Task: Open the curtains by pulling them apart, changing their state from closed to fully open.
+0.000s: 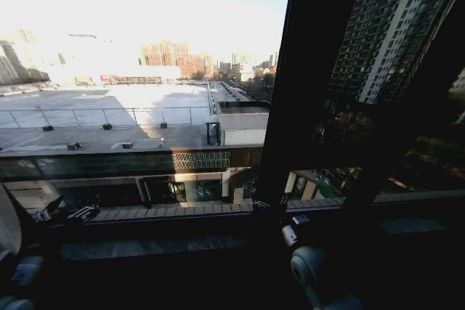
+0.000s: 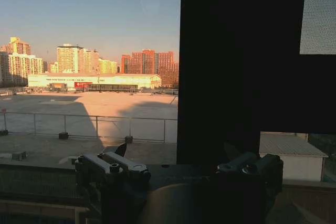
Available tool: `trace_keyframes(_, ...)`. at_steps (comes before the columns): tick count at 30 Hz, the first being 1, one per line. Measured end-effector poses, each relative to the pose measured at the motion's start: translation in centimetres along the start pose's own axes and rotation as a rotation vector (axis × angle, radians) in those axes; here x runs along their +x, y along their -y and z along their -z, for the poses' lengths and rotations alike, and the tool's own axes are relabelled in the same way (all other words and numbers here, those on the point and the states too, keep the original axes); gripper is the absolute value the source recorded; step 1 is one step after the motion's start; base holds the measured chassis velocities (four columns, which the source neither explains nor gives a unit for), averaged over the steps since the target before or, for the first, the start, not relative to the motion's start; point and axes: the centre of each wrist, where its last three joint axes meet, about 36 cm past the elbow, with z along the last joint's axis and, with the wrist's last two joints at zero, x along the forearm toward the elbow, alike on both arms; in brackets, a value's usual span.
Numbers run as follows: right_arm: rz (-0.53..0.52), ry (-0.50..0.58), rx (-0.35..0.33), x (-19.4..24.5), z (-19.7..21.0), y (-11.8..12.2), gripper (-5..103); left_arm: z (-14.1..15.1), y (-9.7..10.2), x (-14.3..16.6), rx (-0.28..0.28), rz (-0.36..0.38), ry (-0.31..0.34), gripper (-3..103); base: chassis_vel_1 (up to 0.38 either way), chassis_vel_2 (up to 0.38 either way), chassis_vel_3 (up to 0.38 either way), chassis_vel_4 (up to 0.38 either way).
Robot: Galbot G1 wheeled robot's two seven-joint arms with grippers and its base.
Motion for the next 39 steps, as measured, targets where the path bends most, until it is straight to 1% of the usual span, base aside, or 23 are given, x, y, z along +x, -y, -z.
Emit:
trace_keyframes(7, -0.005, 0.004, 0.004, 0.1, 0.2, 0.2, 100, 0.2, 0.3, 0.2, 0.006, 0.001, 0.006, 100, -0.322, -0.405, 0.315, 0.416)
trace_keyframes(10, -0.003, 0.009, 0.005, 0.3, 0.4, 0.2, 100, 0.3, 0.2, 0.3, 0.006, 0.009, 0.011, 100, -0.313, -0.394, 0.318, 0.406)
trace_keyframes(18, -0.002, 0.007, 0.01, 0.8, 0.7, -0.1, 100, 0.4, -0.4, 0.3, 0.03, 0.036, 0.022, 100, -0.306, -0.396, 0.296, 0.385)
trace_keyframes(28, -0.021, -0.004, 0.004, 1.4, 0.6, 0.1, 100, 0.4, -0.2, 0.0, 0.038, 0.023, 0.025, 100, -0.282, -0.429, 0.276, 0.434)
trace_keyframes(34, -0.025, 0.003, 0.006, 1.4, 0.8, 0.1, 100, 0.5, -0.3, 0.0, 0.036, 0.025, 0.024, 100, -0.143, -0.43, 0.139, 0.433)
trace_keyframes(39, -0.022, 0.006, 0.008, 1.2, 0.9, 0.1, 100, 0.3, -0.4, 0.2, 0.04, 0.032, 0.021, 100, -0.026, -0.372, 0.026, 0.375)
